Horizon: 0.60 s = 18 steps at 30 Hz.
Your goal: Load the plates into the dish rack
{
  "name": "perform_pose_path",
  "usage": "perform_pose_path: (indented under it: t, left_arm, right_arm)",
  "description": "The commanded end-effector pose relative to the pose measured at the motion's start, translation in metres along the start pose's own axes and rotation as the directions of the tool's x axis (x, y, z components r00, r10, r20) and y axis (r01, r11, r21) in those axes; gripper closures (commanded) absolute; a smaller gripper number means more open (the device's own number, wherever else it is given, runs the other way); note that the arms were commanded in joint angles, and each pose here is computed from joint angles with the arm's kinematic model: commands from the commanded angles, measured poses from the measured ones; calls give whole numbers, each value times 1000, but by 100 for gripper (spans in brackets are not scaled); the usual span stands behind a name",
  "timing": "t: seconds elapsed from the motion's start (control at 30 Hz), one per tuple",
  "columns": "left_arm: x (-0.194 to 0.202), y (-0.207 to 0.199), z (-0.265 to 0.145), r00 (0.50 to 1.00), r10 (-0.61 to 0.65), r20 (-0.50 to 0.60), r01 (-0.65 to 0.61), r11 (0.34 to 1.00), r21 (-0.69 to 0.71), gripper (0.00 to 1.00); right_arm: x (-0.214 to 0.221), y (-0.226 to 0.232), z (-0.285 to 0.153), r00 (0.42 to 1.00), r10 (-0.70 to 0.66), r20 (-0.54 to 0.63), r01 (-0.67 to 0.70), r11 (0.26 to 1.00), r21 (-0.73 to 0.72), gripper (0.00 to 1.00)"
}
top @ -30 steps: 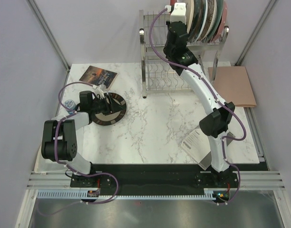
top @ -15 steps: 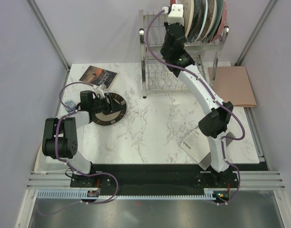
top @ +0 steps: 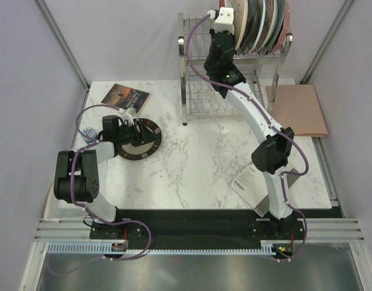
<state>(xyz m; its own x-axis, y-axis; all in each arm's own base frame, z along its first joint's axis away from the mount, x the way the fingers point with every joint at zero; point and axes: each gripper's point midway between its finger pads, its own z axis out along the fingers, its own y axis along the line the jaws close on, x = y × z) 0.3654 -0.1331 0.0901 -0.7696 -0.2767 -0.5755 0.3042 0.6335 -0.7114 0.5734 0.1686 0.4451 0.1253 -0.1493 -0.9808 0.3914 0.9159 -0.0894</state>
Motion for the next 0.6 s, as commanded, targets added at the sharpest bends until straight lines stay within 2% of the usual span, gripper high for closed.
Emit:
perform_pose_path:
  t: [0.0, 0.1, 0.3, 0.43, 0.53, 0.57]
  left_arm:
    - [-20, -19, -4, 998, 47, 34, -49, 998, 42, 37]
    - [-22, -20, -6, 998, 55, 40, -56, 998, 38, 37]
    - [-35, -25, -17, 991, 113, 71, -113, 994, 2, 37]
    - [-55, -34, -32, 976, 185, 115, -183, 983, -34, 37]
    - [-65, -33, -44, 974, 179, 138, -170, 983, -71, 37]
    - [-69, -31, -49, 974, 169, 149, -157, 984, -90, 37]
  right_arm:
    - [-71, -23, -1, 971, 174, 163, -178, 984, 10, 63]
    - [-79, -27, -4, 969, 174, 175, -176, 984, -5, 55]
    - [-106, -40, -30, 974, 130, 187, -125, 991, -38, 49]
    - [-115, -49, -67, 991, 51, 124, -39, 995, -94, 46]
    - [-92, -66, -88, 999, -27, 42, 30, 996, -79, 45]
    - [-99, -82, -97, 999, -6, 35, 8, 998, -66, 45]
